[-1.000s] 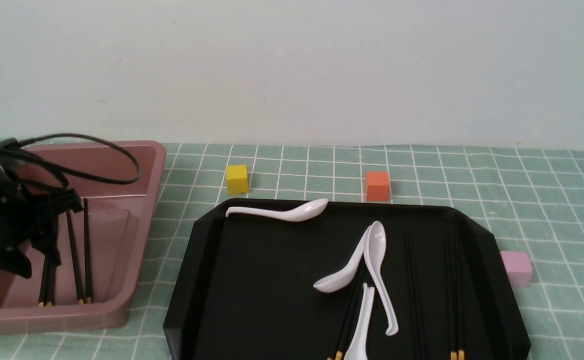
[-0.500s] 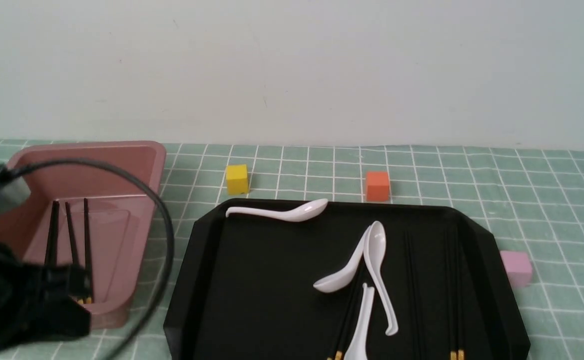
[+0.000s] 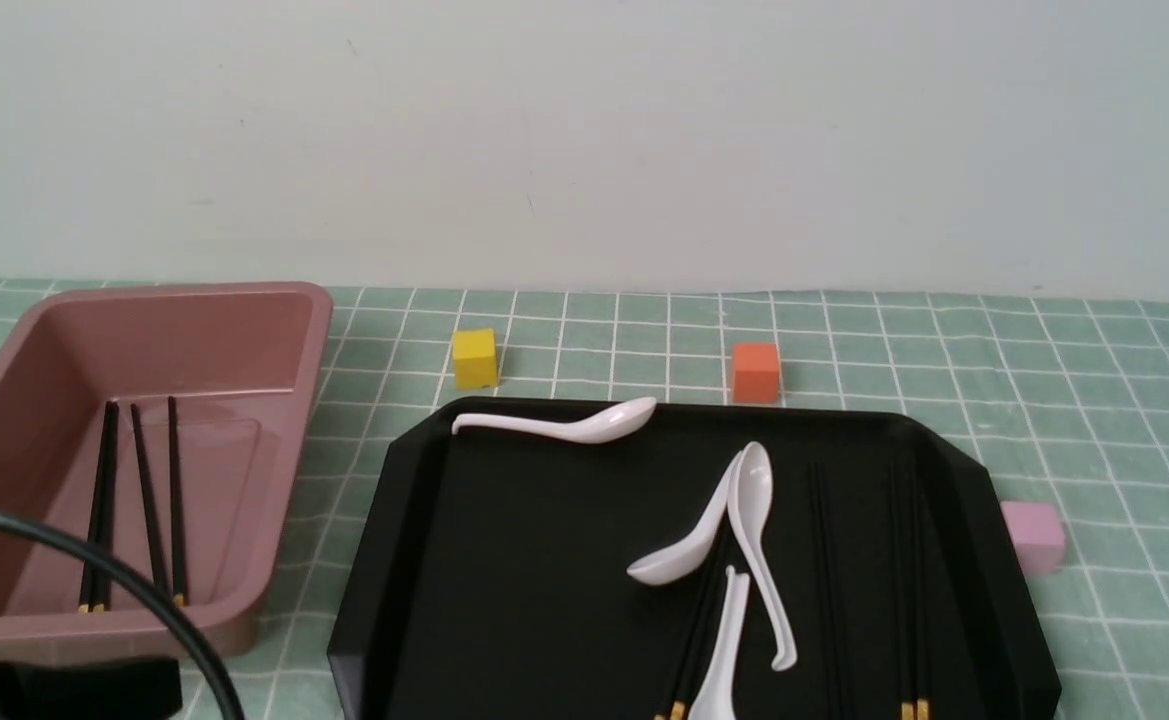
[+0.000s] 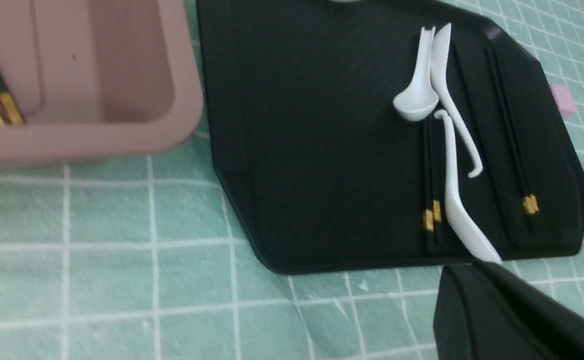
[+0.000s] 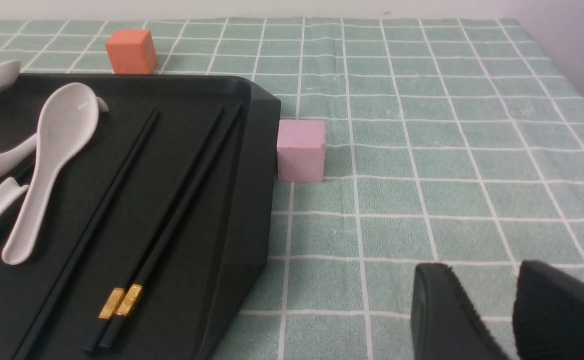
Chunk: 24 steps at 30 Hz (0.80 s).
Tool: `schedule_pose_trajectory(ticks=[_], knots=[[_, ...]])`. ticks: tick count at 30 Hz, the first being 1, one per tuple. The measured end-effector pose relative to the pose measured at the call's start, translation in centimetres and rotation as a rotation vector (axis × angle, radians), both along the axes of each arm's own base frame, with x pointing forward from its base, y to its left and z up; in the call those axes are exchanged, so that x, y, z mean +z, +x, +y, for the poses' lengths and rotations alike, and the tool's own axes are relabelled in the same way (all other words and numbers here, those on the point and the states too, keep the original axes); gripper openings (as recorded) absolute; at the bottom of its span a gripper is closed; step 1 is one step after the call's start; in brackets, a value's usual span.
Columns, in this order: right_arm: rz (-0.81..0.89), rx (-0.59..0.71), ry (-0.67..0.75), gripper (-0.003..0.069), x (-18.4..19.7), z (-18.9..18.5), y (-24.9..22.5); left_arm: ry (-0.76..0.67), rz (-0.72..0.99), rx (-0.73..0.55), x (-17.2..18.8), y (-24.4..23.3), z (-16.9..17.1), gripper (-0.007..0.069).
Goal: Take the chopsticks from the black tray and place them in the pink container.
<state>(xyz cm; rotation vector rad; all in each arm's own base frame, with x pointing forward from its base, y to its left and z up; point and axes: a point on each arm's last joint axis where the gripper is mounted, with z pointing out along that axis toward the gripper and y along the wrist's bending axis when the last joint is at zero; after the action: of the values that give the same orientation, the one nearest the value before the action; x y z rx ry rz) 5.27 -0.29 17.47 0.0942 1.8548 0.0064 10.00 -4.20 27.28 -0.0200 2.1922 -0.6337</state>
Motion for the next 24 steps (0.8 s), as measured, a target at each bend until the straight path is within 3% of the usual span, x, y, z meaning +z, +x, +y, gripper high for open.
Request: schedule_pose_trajectory(ticks=[8,14,24], knots=[[0.0,0.0,0.0,0.024,0.0,0.0,0.0,0.132,-0.146,-0.014,0.5,0.6,0.5,-0.0013],[0.0,0.0,0.0,0.024,0.0,0.0,0.0,0.142,-0.178,0.01,0.2,0.5,0.7,-0.0013],[0.0,0.0,0.0,0.024,0.0,0.0,0.0,0.193,-0.292,0.218,-4.3,-3.5,2.8,-0.0013]])
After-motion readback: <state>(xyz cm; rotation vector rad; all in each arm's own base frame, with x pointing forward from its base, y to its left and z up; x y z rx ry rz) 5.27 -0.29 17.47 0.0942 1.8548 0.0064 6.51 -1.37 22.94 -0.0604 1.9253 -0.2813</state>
